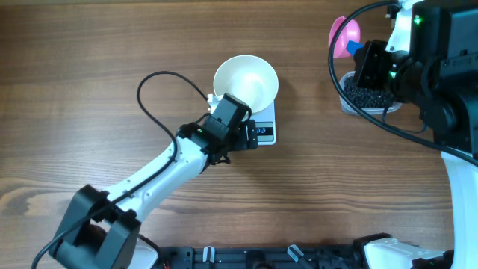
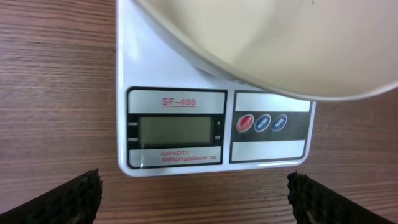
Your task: Scoop item into bowl and weigh 150g on scale
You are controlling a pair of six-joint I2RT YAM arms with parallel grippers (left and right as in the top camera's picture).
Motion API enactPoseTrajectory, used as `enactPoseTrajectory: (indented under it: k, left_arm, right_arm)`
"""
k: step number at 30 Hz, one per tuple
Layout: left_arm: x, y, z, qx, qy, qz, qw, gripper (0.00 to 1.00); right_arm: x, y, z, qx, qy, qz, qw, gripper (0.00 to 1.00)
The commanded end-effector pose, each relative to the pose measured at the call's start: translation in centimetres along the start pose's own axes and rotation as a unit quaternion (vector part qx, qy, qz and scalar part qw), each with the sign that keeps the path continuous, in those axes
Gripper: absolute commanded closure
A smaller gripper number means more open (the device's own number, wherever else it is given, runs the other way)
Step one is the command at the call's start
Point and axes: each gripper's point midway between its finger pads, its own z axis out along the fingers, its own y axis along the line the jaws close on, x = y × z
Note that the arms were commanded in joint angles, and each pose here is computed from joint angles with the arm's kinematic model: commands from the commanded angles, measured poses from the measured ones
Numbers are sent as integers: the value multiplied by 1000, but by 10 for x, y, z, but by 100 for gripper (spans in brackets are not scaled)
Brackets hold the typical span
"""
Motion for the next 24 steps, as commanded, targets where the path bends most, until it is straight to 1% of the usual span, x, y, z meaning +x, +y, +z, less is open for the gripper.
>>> enactPoseTrajectory:
  k: [1,3,5,7,11,15,19,22,24]
  left_arm:
    - [-1,3,7,-12,-8,37,999,0]
    - [0,3,7,-13,-6,37,999,0]
    - [6,10,7,-31,4,39,999,0]
    - [8,24,6,-64,5,42,997,0]
    - [9,23,9,-60,-1,39,997,0]
    - [5,11,13,-43,-17,45,998,0]
    - [7,14,20,-54,-13,47,997,0]
    - [-1,18,19,-68,-33,47,996,0]
    - [-7,15,20,-63,-48,45,996,0]
  right_arm:
    - [-7,-3,-4,9,-14,-9,1000,96]
    - [-7,-3,-4,9,-14,-9,1000,96]
    - [-7,-3,-4,9,-14,-9,1000,96]
    - [-7,-3,-4,9,-14,-9,1000,96]
    - [-8,-3,-4,9,-15,-9,1000,96]
    - [-8,-3,-4,9,-15,-10,1000,96]
    - [-8,-3,-4,9,-15,-21,1000,96]
    - [-8,-3,-4,9,-15,-21,1000,96]
    - [-8,-3,-4,9,-15,-22,1000,96]
